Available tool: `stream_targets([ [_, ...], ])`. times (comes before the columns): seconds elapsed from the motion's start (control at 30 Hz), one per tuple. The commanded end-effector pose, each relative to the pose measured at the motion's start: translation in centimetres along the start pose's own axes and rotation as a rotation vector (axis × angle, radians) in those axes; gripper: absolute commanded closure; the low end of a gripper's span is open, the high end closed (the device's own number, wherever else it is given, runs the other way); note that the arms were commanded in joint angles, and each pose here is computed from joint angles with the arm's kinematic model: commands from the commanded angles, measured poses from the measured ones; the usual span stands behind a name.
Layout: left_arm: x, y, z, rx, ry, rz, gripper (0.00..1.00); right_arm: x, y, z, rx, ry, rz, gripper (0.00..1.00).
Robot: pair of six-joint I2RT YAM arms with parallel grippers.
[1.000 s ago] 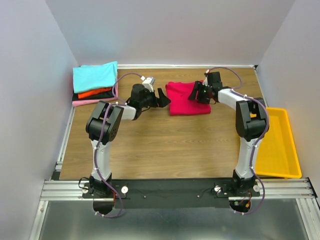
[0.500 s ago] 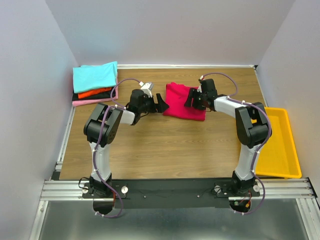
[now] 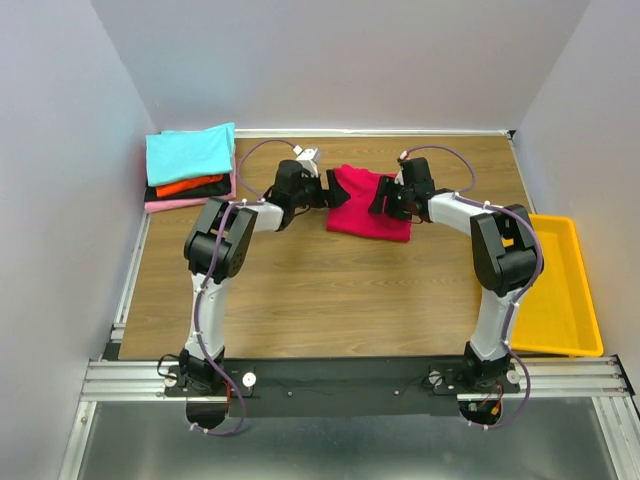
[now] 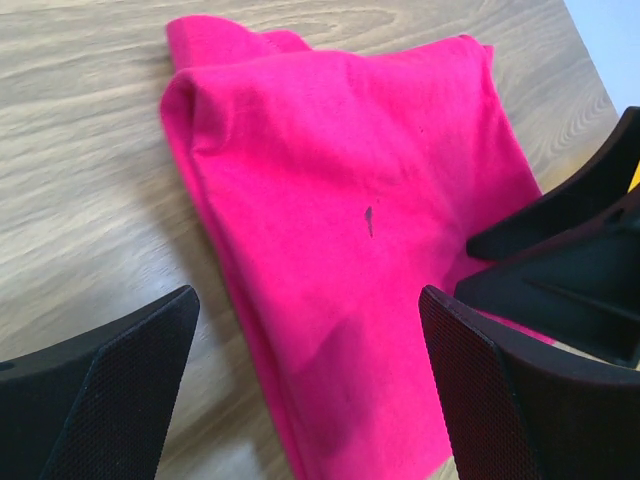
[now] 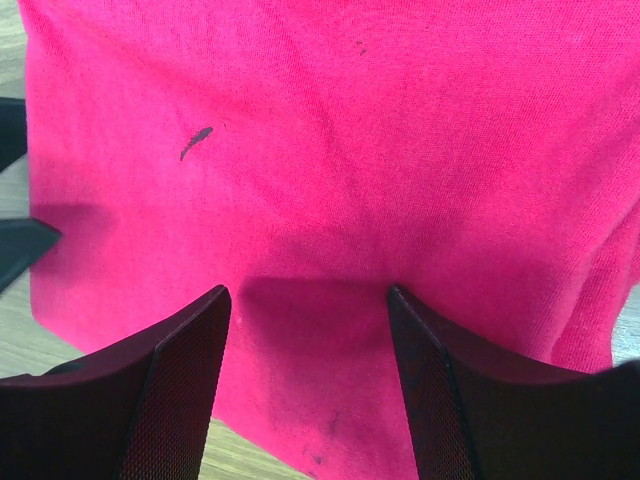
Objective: Fold and stack the t-shirts
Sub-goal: Neatly place the folded tshirt to the corner
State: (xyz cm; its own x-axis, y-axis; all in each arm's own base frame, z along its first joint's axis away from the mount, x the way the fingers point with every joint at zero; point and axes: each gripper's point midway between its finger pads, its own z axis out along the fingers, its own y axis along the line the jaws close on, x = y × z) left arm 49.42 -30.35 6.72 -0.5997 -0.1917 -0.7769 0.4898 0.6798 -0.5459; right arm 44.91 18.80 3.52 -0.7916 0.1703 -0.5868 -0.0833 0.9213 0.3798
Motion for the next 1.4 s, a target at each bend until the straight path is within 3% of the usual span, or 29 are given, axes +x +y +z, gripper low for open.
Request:
stream_targets([
  [0.0,1.6,0.6,0.8,-0.035,0.057,0.008,0.02,7.3,-3.1,0.6,0.110,0.226,0.030,0.29],
  [0.53,3.4,-0.4,3.7,-0.021,0.215,-0.044,0.02,7.0,-2.3,0.0,0.073,0.221,0.031,0.29],
  [0.7,4.7,-0.7,4.2,0.004,0.268,-0.065,0.08,6.5,-1.8,-0.3,0.057,0.208,0.027,0.29],
  [0.9,4.8,-0.8,4.4,-0.017,0.276,-0.071,0.28,6.8,-1.7,-0.4,0.039,0.214,0.031,0.29],
  [1.13,5.7,-1.5,4.4,-0.023,0.306,-0.072,0.40,6.6,-1.3,-0.4,0.019,0.209,0.027,0.28],
  [1.27,6.2,-2.7,4.6,-0.002,0.317,-0.067,0.53,6.8,-1.2,-0.2,0.013,0.215,0.029,0.28],
  [1.3,6.4,-2.9,4.6,0.000,0.319,-0.064,0.57,6.9,-1.2,-0.1,0.012,0.217,0.029,0.28],
  [1.37,6.6,-3.3,4.7,0.007,0.321,-0.058,0.88,6.9,-1.2,-0.1,0.009,0.219,0.031,0.29],
])
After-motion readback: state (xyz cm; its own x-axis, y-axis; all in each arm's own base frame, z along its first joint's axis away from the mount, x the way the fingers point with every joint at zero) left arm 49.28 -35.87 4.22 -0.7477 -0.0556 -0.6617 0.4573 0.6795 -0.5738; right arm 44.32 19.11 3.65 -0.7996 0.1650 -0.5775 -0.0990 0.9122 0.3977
